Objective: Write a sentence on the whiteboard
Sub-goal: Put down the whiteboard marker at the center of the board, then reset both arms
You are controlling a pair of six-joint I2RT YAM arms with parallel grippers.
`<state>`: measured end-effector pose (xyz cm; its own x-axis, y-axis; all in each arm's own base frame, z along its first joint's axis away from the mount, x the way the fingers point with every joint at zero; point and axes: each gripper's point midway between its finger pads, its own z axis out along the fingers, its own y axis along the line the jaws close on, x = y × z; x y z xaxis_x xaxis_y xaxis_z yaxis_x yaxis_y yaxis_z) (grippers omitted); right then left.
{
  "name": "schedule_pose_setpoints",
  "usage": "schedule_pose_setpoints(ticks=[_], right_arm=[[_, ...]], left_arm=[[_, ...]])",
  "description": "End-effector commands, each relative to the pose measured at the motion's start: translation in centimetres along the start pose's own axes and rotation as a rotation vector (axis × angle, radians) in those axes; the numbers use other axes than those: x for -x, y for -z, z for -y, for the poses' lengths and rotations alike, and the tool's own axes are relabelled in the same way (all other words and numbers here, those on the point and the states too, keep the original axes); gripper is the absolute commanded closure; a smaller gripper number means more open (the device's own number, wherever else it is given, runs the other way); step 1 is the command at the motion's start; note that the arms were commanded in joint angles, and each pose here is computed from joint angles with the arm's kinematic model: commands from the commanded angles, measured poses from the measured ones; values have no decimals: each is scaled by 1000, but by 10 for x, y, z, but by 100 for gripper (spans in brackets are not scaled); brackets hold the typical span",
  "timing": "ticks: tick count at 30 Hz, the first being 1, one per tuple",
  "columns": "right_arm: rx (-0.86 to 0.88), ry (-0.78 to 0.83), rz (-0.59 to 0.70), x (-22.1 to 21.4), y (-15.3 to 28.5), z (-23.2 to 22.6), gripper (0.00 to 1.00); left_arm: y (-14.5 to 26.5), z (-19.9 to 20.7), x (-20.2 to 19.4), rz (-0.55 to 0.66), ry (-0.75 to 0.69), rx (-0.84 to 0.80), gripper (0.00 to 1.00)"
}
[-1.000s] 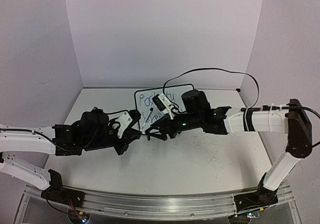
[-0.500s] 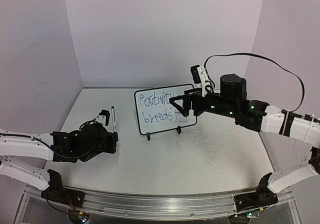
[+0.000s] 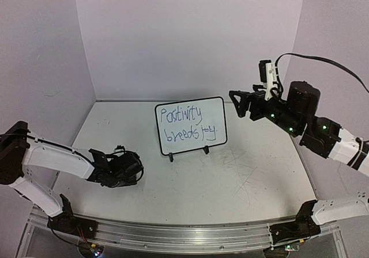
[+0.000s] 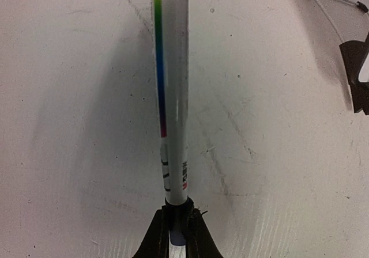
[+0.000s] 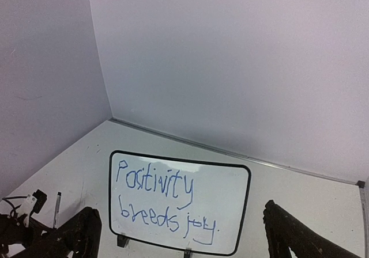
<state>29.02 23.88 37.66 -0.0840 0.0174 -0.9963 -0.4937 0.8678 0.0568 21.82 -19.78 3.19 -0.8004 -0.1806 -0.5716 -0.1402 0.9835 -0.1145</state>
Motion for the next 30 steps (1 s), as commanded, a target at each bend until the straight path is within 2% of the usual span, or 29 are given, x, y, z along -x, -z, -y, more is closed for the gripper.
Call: schedule_pose_setpoints(ticks=[1, 5, 12, 17, 20, 23, 28, 30], right_arm=[[-73, 50, 34, 6, 14, 16, 2], [-91, 61, 49, 12, 18, 20, 2], [-134, 71, 76, 21, 29, 30, 2], [-189, 76, 92, 30, 39, 41, 2], [-247, 73, 101, 38, 47, 53, 2], [-324, 71, 109, 48, 60, 67, 2], [-378, 49, 180, 82, 87, 81, 2], [-391, 39, 210, 94, 98, 85, 2]], left_arm=[[-3, 11, 2, -27, 20, -1, 95], [-6, 9, 2, -25, 12, 17, 87], [1, 11, 11, -1, 20, -7, 66], [30, 27, 44, 70, -13, -76, 50], [69, 38, 85, 181, -32, -135, 33], [131, 49, 141, 349, -48, -238, 21], [254, 56, 229, 654, -91, -393, 17], [293, 56, 253, 760, -120, -440, 16]])
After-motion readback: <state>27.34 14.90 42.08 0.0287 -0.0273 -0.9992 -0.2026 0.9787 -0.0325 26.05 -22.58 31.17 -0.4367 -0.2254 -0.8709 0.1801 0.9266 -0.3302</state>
